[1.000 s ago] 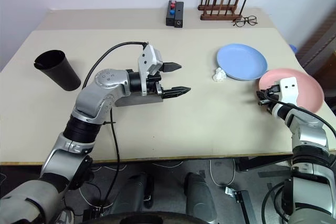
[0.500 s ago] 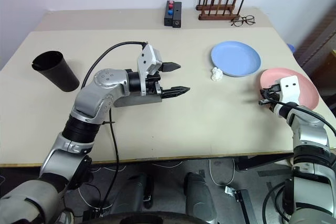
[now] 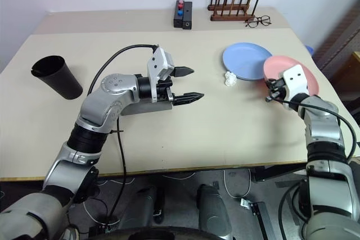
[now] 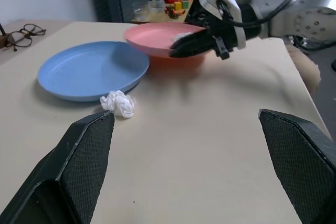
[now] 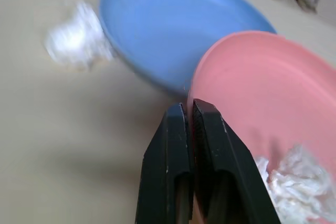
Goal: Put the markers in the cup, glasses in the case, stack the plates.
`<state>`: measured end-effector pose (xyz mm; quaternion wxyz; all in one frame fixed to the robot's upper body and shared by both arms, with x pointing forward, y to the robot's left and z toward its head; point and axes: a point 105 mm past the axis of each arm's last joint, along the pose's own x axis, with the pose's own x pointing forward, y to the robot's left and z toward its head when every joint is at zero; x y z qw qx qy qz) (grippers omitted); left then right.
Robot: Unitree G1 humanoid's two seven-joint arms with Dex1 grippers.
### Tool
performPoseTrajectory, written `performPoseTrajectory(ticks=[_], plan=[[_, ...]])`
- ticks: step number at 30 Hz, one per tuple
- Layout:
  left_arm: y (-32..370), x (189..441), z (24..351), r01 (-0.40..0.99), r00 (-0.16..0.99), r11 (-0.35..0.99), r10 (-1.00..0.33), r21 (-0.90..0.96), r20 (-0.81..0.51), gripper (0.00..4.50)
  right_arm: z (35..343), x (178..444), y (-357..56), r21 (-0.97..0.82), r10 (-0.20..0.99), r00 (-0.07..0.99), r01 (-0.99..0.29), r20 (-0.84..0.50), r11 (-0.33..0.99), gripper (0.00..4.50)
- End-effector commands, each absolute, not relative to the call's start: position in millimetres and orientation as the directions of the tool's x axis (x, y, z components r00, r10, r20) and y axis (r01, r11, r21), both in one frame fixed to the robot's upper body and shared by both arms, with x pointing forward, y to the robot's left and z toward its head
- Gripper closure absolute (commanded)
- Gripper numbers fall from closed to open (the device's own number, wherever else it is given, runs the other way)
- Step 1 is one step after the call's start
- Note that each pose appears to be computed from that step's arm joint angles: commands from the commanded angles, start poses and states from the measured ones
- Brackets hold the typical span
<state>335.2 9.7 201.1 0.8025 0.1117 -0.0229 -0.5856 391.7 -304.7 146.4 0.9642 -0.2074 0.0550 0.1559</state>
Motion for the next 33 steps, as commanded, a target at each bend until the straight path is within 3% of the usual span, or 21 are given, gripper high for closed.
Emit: performPoseTrajectory(ticks=[1, 7, 17, 20, 26, 33], plan=[[8.2, 328.5, 210.4, 0.932, 0.3, 0.278, -0.952, 0.233, -0.063, 0.0, 170.3, 402.2, -296.1, -0.441, 0.316, 0.941, -0.336, -0.122, 0.832, 4.45], [11.6, 328.1, 210.6, 0.925, 0.322, 0.301, -0.945, 0.232, -0.06, 0.0, 177.7, 421.7, -267.5, -0.467, 0.398, 0.907, -0.415, -0.14, 0.781, 4.45], [19.1, 325.5, 209.5, 0.91, 0.369, 0.348, -0.928, 0.227, -0.057, 0.0, 150.1, 435.4, -233.4, -0.452, 0.456, 0.852, -0.523, -0.257, 0.723, 4.45], [24.5, 325.5, 208.6, 0.902, 0.393, 0.372, -0.918, 0.221, -0.057, 0.0, 147.0, 437.2, -230.3, -0.433, 0.455, 0.846, -0.534, -0.278, 0.726, 3.53], [25.7, 324.7, 207.0, 0.899, 0.403, 0.384, -0.913, 0.213, -0.058, 0.0, 162.9, 444.0, -231.2, -0.478, 0.415, 0.888, -0.458, -0.199, 0.75, 0.52], [23.3, 324.8, 206.6, 0.903, 0.397, 0.379, -0.917, 0.203, -0.052, 0.0, 200.7, 446.0, -235.7, -0.478, 0.417, 0.908, -0.386, -0.045, 0.789, 0.52]])
